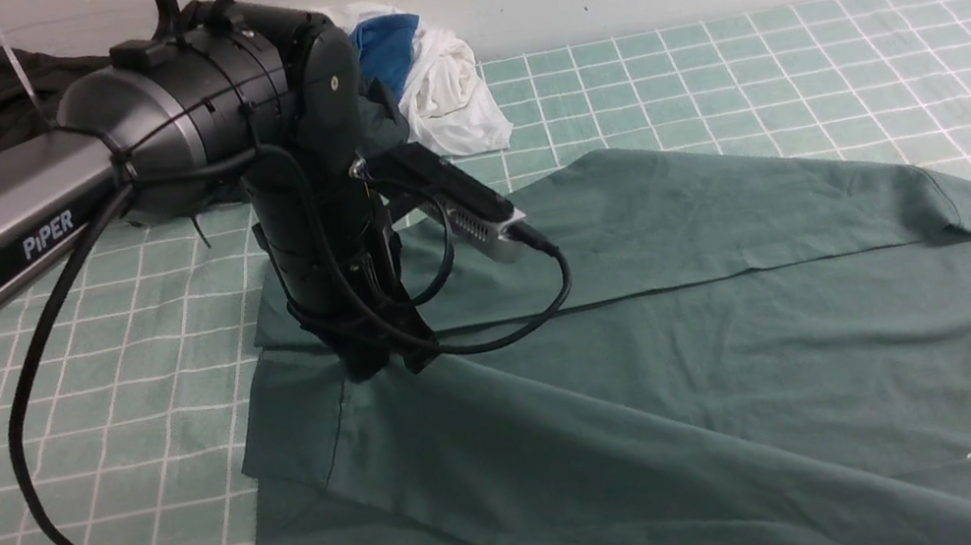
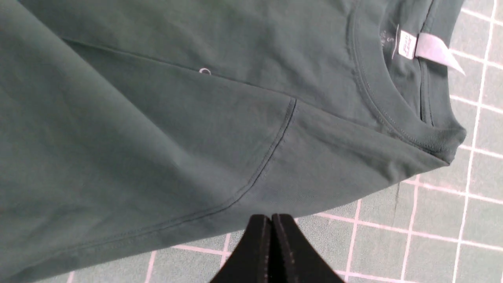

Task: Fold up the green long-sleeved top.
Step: Use the left arm to drag and place the cuff at the centered position on the left edge of the fabric

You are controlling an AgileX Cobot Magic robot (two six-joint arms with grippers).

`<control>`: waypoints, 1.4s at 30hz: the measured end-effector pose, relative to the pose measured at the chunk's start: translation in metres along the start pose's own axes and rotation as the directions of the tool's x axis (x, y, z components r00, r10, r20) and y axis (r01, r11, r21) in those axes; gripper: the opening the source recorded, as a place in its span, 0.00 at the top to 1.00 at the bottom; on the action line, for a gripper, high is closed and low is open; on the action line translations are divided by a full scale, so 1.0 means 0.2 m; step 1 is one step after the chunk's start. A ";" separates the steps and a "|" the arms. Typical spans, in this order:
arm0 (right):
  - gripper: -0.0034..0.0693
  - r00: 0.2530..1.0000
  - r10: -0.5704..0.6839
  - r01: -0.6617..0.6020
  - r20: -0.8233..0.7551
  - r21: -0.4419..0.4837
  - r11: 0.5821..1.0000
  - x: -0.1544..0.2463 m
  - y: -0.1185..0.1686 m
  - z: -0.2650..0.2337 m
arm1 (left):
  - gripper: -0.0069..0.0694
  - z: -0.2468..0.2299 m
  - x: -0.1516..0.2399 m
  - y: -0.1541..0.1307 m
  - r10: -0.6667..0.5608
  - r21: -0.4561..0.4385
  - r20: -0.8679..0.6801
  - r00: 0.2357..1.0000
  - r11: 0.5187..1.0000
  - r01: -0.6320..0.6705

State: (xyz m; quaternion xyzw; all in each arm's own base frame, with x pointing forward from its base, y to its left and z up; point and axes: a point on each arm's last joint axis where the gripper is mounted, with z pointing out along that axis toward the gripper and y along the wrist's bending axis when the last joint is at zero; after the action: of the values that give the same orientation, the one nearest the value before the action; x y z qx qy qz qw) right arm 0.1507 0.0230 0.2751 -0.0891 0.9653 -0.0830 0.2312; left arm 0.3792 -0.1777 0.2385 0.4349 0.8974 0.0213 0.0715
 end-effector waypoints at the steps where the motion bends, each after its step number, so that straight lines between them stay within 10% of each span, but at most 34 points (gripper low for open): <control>1: 0.97 0.999 0.022 -0.022 -0.025 0.009 1.000 -0.02 -0.01 0.04 | 0.89 0.00 0.00 0.00 0.000 0.000 0.003 1.000 1.000 0.000; 10: 0.95 0.975 0.198 -0.193 -0.104 0.056 0.980 -0.12 -0.13 0.32 | 0.89 0.06 -0.01 0.00 0.001 0.012 -0.023 1.000 1.000 -0.001; 26: 0.47 0.930 0.314 -0.313 -0.193 0.034 0.949 -0.17 -0.13 0.79 | 0.89 0.13 -0.03 0.01 0.001 0.018 -0.026 1.000 1.000 0.000; 42: 0.95 0.934 0.270 -0.271 -0.233 0.029 0.962 -0.16 -0.13 0.80 | 0.89 0.13 -0.03 0.00 -0.005 0.029 -0.017 1.000 1.000 0.006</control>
State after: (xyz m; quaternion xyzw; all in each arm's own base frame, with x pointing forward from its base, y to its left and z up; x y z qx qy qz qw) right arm 0.2571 -0.0145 0.1535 0.0546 0.9890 -0.0588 0.1245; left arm 0.3872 -0.1834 0.2143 0.4333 0.8993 0.0117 0.0576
